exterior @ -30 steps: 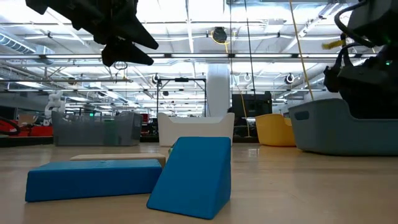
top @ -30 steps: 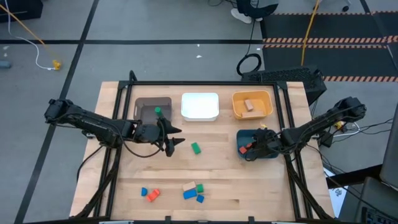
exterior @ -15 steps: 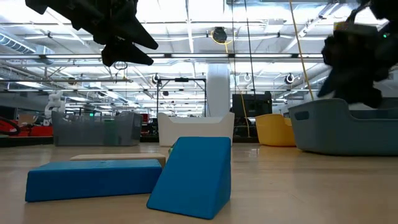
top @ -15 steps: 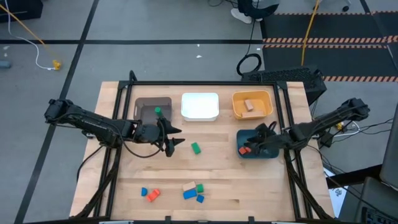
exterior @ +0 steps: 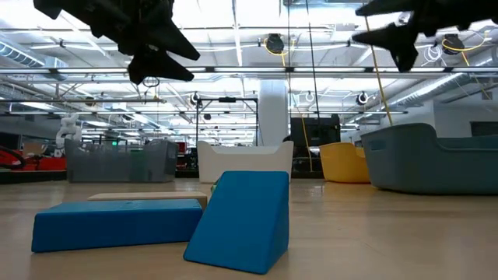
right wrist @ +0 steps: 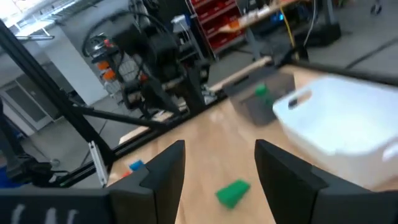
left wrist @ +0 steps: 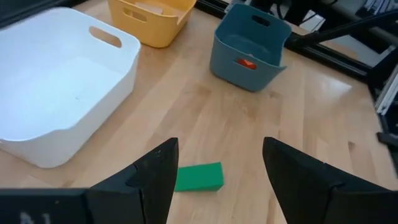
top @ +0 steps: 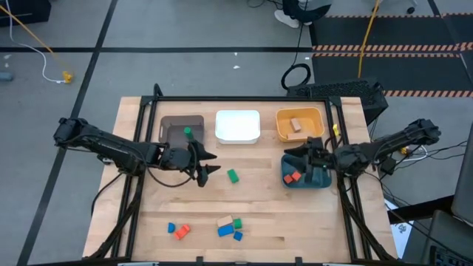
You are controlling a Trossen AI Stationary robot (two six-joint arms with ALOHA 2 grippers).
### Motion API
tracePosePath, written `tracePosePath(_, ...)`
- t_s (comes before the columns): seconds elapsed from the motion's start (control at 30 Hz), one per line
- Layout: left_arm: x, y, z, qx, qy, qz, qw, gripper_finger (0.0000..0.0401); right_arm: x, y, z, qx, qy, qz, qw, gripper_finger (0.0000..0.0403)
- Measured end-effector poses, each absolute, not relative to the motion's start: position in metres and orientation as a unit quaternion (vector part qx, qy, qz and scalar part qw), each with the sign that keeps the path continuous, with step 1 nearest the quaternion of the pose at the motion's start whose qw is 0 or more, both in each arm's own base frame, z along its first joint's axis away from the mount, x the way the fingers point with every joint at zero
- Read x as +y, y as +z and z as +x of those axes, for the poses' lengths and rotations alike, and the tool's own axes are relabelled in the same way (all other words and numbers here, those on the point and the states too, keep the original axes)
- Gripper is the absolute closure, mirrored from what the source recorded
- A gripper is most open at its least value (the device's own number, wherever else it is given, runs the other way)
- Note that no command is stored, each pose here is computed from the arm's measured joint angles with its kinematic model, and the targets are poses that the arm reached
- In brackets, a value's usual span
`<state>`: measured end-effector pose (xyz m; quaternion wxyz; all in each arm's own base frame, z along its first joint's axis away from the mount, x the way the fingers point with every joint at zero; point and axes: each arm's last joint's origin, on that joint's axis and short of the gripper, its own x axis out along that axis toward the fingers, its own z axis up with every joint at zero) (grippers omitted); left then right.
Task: Sort & place blocks by color
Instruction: Put the top green block into the black bin
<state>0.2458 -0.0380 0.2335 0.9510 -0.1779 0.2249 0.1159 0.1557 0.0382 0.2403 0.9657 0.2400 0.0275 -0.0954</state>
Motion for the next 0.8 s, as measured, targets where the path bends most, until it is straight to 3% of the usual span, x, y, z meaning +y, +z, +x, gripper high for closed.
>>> tracePosePath(0.23, -0.042, 0.211, 0.266, 0.241, 0.103, -0.149, 0.953, 0.0167, 0.037, 0.263, 0.159, 0.025, -0.099, 0.192, 0.976, 0.0218)
tracePosePath(0.5, -0.047, 0.177, 0.292, 0.253, 0.080, -0.056, 0.963, 0.0167, 0.038, 0.257, 0.162, 0.049, -0.104, 0.184, 0.976, 0.0218)
tracePosePath(0.8, -0.048, 0.154, 0.301, 0.271, 0.081, -0.043, 0.958, 0.0167, 0.038, 0.257, 0.162, 0.050, -0.104, 0.171, 0.978, 0.0218)
